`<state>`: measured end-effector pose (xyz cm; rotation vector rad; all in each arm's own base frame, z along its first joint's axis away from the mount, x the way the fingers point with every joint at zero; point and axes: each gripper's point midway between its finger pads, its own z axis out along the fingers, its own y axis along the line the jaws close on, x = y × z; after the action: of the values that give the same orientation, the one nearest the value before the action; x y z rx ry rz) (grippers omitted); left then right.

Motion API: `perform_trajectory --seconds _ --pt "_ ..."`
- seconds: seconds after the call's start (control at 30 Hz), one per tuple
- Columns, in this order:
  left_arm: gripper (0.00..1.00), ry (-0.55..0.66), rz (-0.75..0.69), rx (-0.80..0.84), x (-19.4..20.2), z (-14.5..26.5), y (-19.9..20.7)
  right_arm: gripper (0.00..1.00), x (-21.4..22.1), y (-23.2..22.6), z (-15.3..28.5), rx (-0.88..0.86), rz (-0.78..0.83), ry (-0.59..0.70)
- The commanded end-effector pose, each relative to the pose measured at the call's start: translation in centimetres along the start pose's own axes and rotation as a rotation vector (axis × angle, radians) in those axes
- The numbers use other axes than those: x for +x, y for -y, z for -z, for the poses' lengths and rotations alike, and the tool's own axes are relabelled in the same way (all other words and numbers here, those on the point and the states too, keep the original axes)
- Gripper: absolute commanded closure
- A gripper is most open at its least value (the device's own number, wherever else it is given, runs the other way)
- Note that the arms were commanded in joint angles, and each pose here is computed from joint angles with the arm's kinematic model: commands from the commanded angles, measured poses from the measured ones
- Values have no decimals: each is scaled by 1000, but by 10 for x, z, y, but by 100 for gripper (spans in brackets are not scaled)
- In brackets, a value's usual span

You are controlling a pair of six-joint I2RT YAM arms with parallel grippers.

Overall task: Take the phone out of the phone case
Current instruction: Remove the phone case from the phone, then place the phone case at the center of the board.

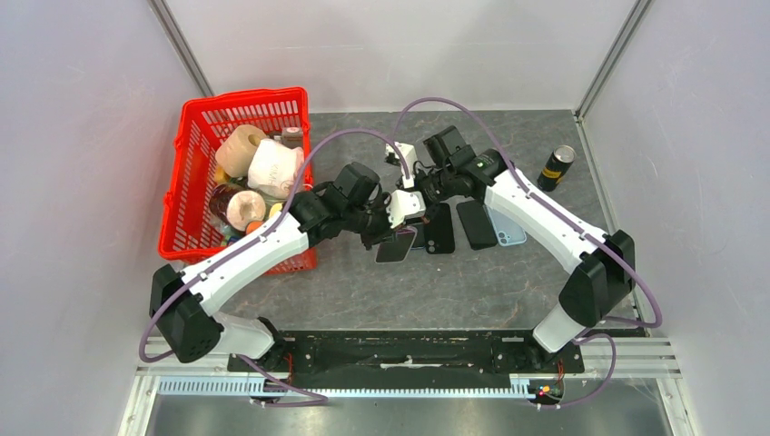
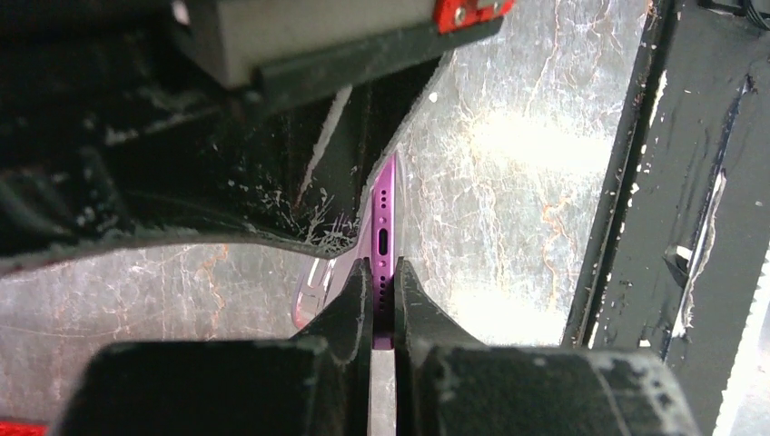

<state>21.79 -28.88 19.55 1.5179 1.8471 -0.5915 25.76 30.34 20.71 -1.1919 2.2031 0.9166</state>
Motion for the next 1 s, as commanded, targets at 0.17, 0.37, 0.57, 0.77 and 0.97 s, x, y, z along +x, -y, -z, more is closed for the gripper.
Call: perform_trajectory --seconds 0.17,0.37,0.57,0.77,0.97 --pt "98 295 -188 83 -69 47 30 100 27 90 27 370 -98 -54" --pt "98 281 -201 105 -64 49 35 100 31 99 35 414 -110 -57" --pt "98 270 -205 98 -60 47 33 100 31 97 38 407 -105 -46" --pt "98 246 -223 48 -57 49 24 100 22 82 47 357 -87 -8" --pt "98 223 -220 -15 -50 53 13 100 1 54 66 273 -25 49"
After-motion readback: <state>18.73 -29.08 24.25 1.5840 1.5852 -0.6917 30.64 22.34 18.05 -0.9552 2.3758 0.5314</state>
